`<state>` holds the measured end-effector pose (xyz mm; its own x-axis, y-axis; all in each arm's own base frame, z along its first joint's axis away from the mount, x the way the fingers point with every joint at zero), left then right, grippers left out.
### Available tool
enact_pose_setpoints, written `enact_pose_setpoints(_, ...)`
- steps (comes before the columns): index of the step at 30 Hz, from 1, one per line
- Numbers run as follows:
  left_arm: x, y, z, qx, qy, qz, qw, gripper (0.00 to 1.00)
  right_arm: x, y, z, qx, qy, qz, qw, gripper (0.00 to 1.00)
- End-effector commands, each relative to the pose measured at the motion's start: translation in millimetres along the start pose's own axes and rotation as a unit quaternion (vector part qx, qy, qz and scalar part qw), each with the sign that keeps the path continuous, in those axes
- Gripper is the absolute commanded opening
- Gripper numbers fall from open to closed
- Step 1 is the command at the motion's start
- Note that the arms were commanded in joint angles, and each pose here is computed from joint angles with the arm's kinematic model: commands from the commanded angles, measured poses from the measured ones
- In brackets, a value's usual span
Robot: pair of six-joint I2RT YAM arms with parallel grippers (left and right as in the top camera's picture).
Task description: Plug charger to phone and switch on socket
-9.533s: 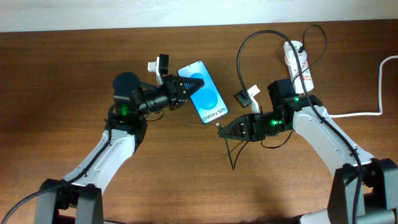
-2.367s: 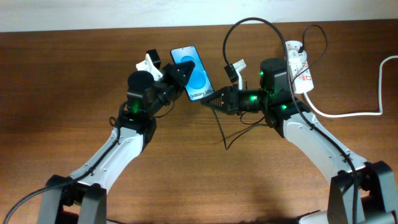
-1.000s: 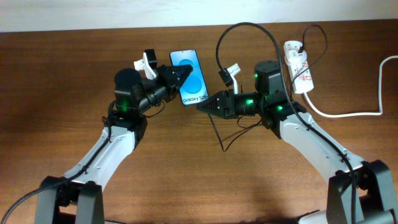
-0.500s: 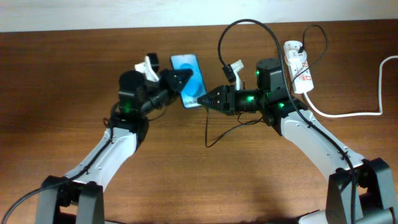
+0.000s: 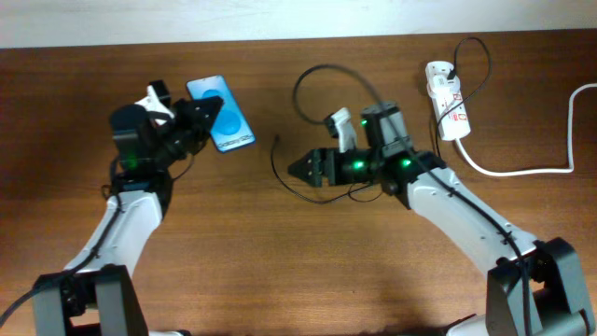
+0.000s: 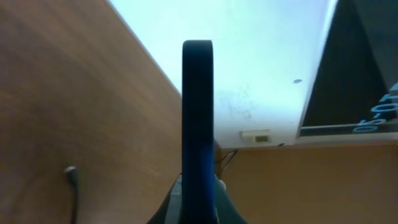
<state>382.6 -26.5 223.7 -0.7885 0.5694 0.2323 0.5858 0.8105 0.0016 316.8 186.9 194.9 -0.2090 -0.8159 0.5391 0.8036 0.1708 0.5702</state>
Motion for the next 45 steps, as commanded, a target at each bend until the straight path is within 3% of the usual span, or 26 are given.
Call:
enact_pose_setpoints(1, 32, 28, -3, -0.038, -0.02, 0.006, 0.999, 0.0, -6, 6, -6, 0.06, -0.103, -0.016, 0.993, 0.86)
enact_pose_setpoints(4, 60, 49, 3, -0.047, -0.034, 0.019, 0.998, 0.0, -6, 16, -16, 0.035, -0.12, -0.04, 0.991, 0.86)
enact_pose_setpoints(7, 73, 54, 6, -0.045, -0.04, 0.04, 0.997, 0.0, -35, 35, -33, -0.019, -0.1, -0.007, 0.995, 0.86)
enact_pose_setpoints(10, 73, 51, 6, -0.046, -0.045, 0.055, 0.996, 0.0, -64, 58, -47, -0.109, -0.081, 0.05, 0.989, 0.75)
enact_pose_setpoints(13, 74, 49, 5, -0.046, -0.05, 0.07, 0.995, 0.0, -94, 76, -59, -0.211, -0.024, 0.069, 0.975, 0.71)
enact_pose_setpoints(16, 74, 46, 4, -0.046, -0.055, 0.085, 0.994, 0.0, -114, 73, -78, -0.295, -0.03, 0.066, 0.953, 0.64)
enact_pose_setpoints(25, 75, 44, 4, -0.047, -0.059, 0.098, 0.992, 0.0, -138, 53, -106, -0.394, -0.062, 0.071, 0.914, 0.62)
enact_pose_setpoints(33, 75, 42, 3, -0.047, -0.064, 0.114, 0.99, 0.0, -156, 41, -121, -0.439, -0.072, 0.068, 0.893, 0.51)
enact_pose_setpoints(39, 75, 41, 3, -0.047, -0.065, 0.117, 0.99, 0.0, -165, 33, -125, -0.446, -0.075, 0.075, 0.889, 0.22)
enact_pose_setpoints(42, 76, 38, 2, -0.047, -0.072, 0.138, 0.987, 0.0, -165, 35, -125, -0.413, -0.075, 0.071, 0.905, 0.06)
enact_pose_setpoints(45, 79, 32, 1, -0.048, -0.084, 0.176, 0.98, 0.0, -166, 34, -125, -0.362, -0.068, 0.077, 0.926, 0.05)
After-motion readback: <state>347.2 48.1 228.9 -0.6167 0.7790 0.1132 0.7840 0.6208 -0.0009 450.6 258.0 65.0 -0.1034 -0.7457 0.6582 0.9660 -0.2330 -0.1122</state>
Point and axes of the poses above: each gripper's point midway between its finger pads, its own x axis back along the fingers, its own z axis along the line the jaws close on, y = z × x, the point moved 9 cm from there along x, back along the fingers, and after that the axes turned 14 degrees about x, right-handed, at the moved point
